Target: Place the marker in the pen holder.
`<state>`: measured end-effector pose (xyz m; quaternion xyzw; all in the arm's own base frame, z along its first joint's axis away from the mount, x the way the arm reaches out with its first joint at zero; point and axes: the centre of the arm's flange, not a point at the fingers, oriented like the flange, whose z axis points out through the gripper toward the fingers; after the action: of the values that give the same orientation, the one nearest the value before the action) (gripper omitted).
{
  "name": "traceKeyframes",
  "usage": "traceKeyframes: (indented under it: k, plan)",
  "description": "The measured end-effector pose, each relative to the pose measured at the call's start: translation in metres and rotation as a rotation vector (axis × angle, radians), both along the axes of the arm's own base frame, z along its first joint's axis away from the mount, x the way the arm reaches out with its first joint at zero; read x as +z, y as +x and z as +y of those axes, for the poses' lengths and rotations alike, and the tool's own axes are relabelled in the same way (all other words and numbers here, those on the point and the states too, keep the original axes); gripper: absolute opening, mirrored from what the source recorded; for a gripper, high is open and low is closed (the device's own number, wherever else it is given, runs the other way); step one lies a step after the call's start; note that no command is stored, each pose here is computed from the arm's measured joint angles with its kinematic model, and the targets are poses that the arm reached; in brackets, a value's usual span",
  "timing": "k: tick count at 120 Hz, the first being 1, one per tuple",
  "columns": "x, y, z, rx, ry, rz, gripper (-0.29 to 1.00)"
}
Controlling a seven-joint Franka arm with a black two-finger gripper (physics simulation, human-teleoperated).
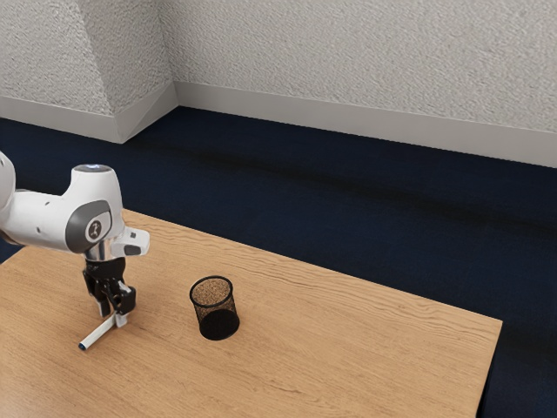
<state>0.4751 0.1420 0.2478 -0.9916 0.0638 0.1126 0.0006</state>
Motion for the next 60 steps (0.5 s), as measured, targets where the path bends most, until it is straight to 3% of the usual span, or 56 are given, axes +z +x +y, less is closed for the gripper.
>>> traceKeyframes:
  k: [49, 60]
  plan:
    - [-0.0085, -0.0023, -0.0005, -0.029, -0.012, 0.02, 0.25]
    - [-0.0089, -0.0028, -0.0005, -0.033, -0.013, 0.021, 0.17]
